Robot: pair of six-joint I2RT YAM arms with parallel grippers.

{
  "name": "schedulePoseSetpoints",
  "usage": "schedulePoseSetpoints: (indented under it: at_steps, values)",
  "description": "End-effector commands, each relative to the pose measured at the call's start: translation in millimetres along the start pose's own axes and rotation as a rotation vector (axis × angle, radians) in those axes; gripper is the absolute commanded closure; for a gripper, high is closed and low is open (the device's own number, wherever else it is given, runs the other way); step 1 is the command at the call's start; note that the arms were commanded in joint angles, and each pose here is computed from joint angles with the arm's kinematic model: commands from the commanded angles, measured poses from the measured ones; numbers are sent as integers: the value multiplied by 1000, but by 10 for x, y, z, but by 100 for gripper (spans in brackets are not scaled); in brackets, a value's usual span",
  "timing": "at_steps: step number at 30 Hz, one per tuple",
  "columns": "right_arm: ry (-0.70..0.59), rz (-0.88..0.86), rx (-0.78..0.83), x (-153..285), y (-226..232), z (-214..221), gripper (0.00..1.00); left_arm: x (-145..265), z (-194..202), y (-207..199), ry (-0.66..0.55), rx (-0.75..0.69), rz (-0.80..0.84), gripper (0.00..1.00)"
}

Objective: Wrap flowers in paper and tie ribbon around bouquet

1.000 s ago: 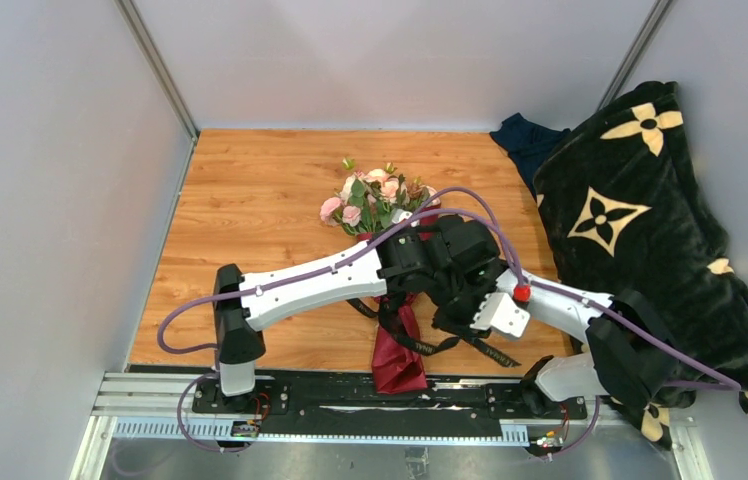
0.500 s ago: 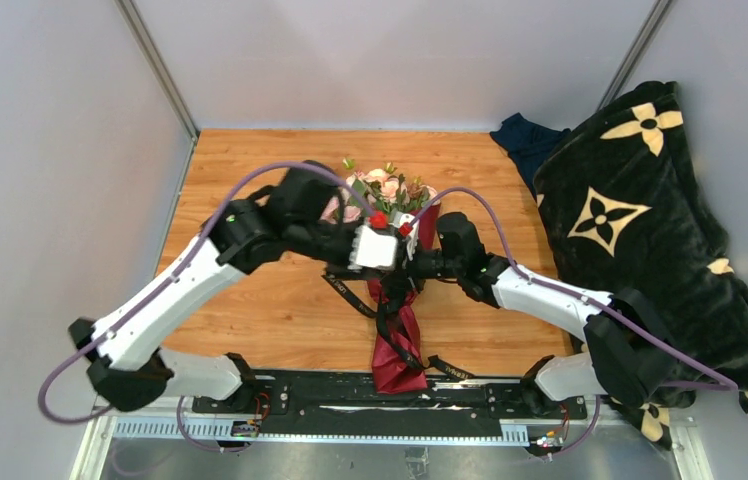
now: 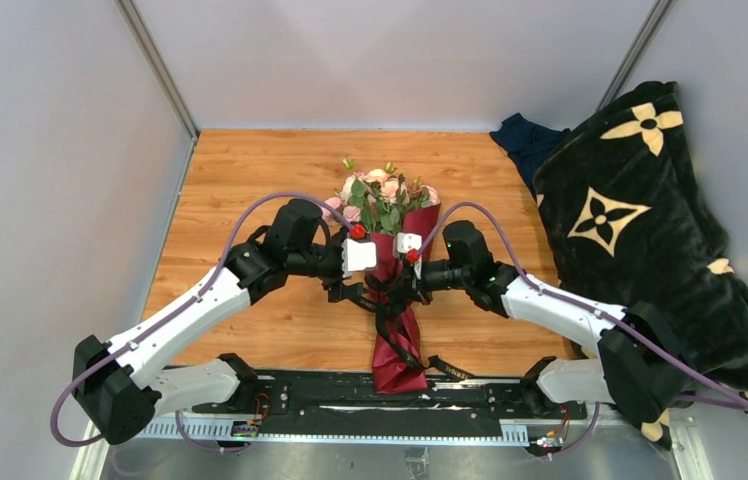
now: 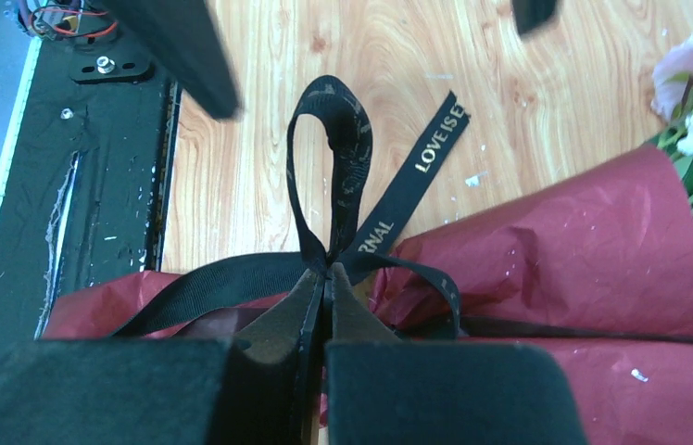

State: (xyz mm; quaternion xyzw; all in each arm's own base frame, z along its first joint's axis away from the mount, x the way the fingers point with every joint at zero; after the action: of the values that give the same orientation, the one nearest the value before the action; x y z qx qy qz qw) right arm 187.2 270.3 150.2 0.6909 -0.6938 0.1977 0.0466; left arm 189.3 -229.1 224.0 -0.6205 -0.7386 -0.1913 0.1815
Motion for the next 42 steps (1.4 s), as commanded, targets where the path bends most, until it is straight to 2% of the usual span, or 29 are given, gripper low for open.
schedulePoseSetpoints:
  at_steps: [1,4,8,10,11,12,13,14,18,21,24,27,30,32,37,42]
  values:
    - [-53,-64,118,24,88,-102,100,-168,-10,139,-74,92,-25,18]
    - [-53,-73,118,13,73,-122,100,-239,63,84,-62,136,21,27]
    - [-46,-77,111,-20,44,-119,100,-251,14,74,-86,110,41,46]
    - [-48,-76,107,-39,26,-139,100,-257,27,59,-83,102,56,61]
    - [-46,-76,104,-45,20,-145,100,-262,38,53,-79,111,58,72]
    - [-43,-72,105,-47,11,-149,100,-260,42,41,-76,119,63,89]
    - [-36,-67,101,-49,5,-149,100,-253,45,34,-73,123,65,99]
    - [-22,-54,92,-48,-11,-145,97,-245,51,30,-70,126,62,100]
    - [111,28,-47,65,-59,-94,64,-222,178,153,-36,163,-23,100]
    - [216,114,-188,274,-7,-174,55,-207,264,258,-24,145,-78,100]
    - [289,206,-286,408,109,-261,54,-204,238,291,-56,115,-99,100]
    - [319,221,-342,338,332,-284,58,-217,209,327,-94,110,-125,100]
    - [327,229,-310,186,513,-327,61,-212,236,309,-117,95,-135,100]
    - [377,226,-263,96,576,-334,61,-200,267,266,-114,100,-126,100]
    - [580,220,-254,-45,583,-163,54,-161,318,184,-101,98,-104,100]
    - [637,167,-237,-180,707,-75,51,-151,323,182,-105,82,-109,100]
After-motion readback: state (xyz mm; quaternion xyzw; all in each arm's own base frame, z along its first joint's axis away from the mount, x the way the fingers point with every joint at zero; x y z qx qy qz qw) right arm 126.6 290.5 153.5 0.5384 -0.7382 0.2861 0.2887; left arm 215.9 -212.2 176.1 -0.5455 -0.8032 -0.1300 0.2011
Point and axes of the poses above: each gripper's point midway between its finger pads, its own x axis back along the fingers, its own y axis along the line the jaws close on, z = x × y, the point moved 4 cm from there along x, back along the fingers, and after that the axes turned 15 degrees about x, right-handed, at the moved point
